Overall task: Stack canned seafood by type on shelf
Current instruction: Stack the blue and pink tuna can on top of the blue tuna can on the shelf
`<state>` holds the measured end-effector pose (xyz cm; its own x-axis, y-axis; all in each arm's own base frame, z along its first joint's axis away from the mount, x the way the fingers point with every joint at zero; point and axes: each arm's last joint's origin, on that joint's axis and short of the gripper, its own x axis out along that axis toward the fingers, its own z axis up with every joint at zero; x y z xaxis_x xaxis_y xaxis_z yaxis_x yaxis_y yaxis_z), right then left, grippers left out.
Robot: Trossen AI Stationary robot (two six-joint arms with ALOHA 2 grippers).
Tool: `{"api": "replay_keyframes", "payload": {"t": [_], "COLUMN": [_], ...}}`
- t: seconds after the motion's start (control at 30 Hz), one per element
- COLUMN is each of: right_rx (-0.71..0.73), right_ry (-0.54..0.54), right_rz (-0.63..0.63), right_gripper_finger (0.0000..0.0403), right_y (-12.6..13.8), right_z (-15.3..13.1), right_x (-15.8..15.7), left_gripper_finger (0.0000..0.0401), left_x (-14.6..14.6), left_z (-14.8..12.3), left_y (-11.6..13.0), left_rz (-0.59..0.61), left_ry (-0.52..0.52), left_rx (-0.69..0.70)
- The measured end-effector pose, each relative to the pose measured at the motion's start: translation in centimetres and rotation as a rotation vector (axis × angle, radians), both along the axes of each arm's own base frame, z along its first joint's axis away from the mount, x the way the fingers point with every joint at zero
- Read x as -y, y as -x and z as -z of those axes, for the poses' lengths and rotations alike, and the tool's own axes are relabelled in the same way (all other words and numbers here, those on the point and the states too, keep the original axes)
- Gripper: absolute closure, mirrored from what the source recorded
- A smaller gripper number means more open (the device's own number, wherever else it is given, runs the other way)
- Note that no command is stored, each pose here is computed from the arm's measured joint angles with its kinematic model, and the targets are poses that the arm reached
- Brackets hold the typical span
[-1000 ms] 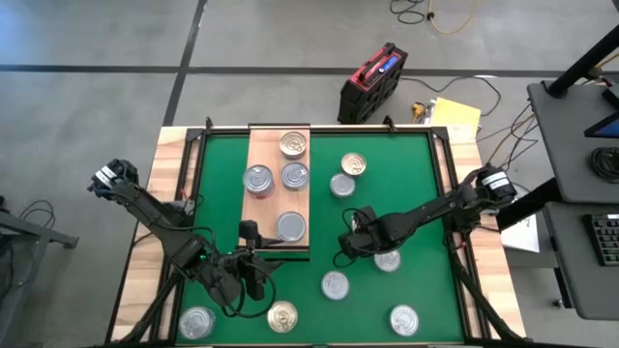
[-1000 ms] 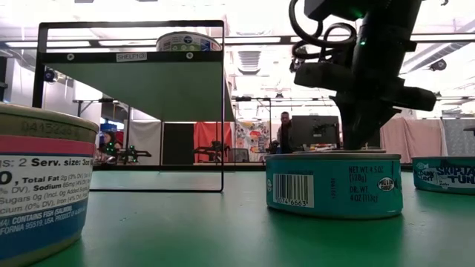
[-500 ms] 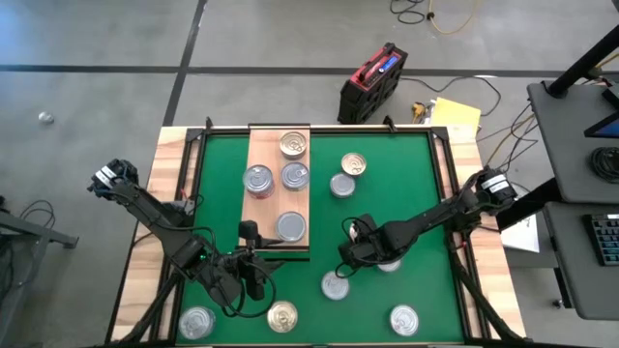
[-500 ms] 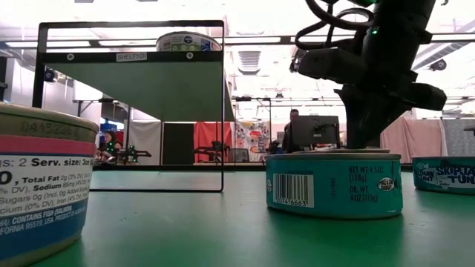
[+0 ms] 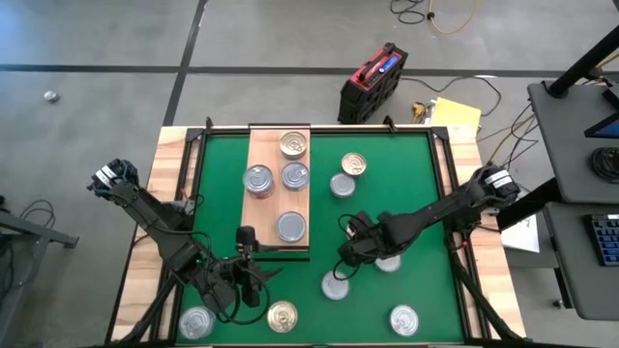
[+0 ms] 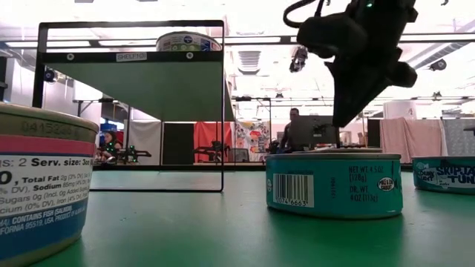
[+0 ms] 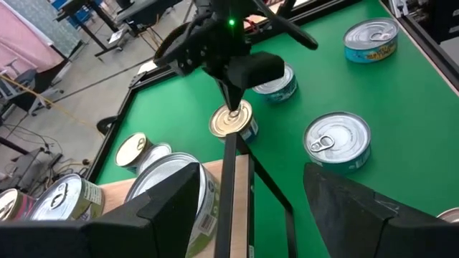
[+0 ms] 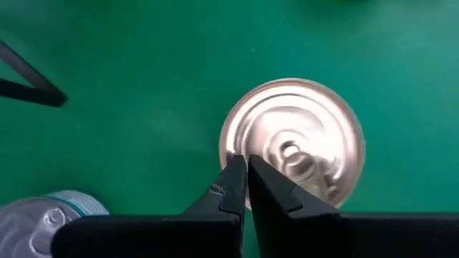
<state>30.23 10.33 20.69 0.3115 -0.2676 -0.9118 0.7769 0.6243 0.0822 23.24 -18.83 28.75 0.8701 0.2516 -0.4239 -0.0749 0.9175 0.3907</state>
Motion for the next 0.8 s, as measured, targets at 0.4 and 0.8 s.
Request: {"api": "replay_keyframes", "payload": {"t": [0.4,0.8], "right_rx": [-0.080,-0.001], "right_ry": [0.116,0.141], "right_rz": [-0.167,-0.190], "right_gripper_finger": [0.0394,0.0394], "right_y": [1.6,0.5], "right_z": [-2.0,-2.0], "right_x": [1.4,1.4], "left_gripper_finger": [0.0168,0.0168], "left_x": [0.2,0.8], "left_z": [0.0,0.1], "left_y": [0.1,0.4], "left_rz": [0.016,0.033], "left_ry": [0.033,0.130], "left_rx": [-0.007,-0.010]}}
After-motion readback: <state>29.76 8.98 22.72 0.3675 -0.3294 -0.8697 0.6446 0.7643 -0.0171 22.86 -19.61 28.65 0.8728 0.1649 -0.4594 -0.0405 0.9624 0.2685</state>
